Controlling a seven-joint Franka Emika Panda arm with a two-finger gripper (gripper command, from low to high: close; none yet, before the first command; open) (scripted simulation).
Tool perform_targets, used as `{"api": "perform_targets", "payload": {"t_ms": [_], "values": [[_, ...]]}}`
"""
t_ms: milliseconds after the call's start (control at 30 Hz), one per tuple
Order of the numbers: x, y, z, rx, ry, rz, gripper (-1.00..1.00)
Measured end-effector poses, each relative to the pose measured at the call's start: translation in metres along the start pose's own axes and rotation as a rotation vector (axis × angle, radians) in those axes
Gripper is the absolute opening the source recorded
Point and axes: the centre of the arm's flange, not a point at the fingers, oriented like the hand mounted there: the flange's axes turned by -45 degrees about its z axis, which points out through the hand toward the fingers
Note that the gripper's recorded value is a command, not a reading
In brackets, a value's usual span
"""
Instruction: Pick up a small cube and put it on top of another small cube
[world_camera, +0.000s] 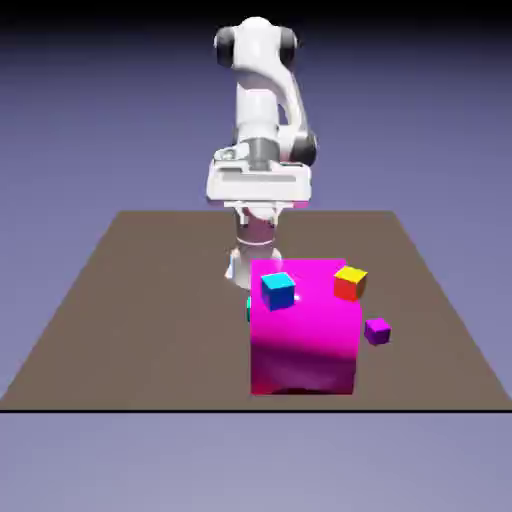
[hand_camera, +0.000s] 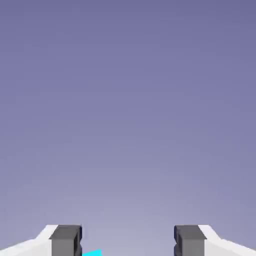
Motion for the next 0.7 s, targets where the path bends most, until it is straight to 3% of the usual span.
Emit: {"api": "perform_targets", "payload": {"t_ms": [333,700], "values": [[0.061,-0.039,-0.09,-0.048,-0.045,0.008,0.0],[0.067,-0.163,-0.13,-0.059,-0.202,-0.108,0.0]]}}
